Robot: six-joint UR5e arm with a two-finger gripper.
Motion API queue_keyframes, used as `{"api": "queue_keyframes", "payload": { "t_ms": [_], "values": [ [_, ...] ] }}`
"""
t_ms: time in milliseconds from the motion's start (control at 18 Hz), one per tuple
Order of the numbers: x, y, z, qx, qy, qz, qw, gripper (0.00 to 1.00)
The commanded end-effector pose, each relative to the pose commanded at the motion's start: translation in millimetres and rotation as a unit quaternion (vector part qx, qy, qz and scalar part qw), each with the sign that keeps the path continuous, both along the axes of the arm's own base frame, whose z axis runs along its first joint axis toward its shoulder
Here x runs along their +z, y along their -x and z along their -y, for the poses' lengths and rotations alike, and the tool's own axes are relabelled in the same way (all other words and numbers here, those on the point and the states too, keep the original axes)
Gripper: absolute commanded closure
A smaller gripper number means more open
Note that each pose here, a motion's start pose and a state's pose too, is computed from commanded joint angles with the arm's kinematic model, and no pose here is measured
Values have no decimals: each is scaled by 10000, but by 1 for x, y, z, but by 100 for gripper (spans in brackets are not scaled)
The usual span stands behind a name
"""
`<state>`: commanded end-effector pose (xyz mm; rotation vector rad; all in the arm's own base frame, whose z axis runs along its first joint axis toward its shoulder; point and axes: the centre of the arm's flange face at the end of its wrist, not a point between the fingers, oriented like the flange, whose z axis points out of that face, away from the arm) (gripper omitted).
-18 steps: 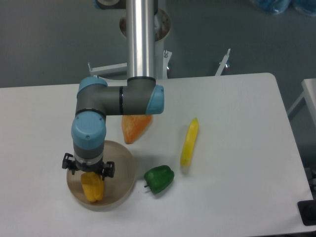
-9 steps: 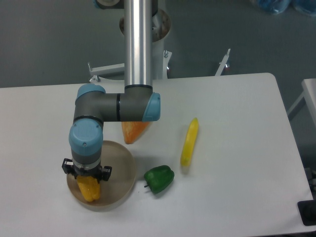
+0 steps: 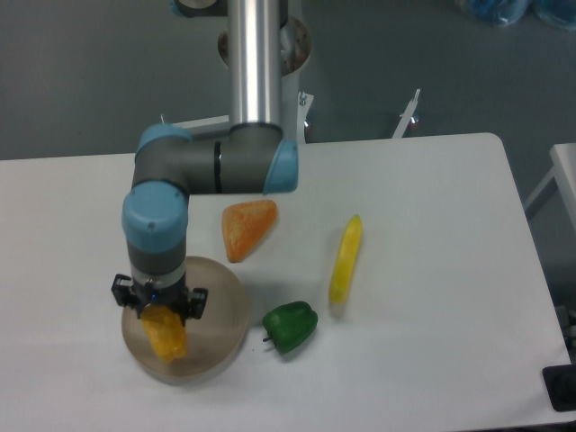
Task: Pick up the yellow pepper from the plate
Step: 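Close the gripper on the yellow pepper and lift it, then carry the held yellow pepper off the plate beside the yellow vegetable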
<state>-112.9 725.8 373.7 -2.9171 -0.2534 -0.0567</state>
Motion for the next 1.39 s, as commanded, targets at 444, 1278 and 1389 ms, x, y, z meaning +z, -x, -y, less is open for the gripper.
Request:
{"api": "queue_keyframes", "payload": {
  "t_ms": [444, 1278, 1389],
  "values": [
    [60, 110, 82, -539, 321, -121, 9980, 73],
    [24, 273, 190, -2847, 600, -306, 9563, 72],
    [25, 276, 192, -3161, 739, -413, 9449, 72]
  ]
}}
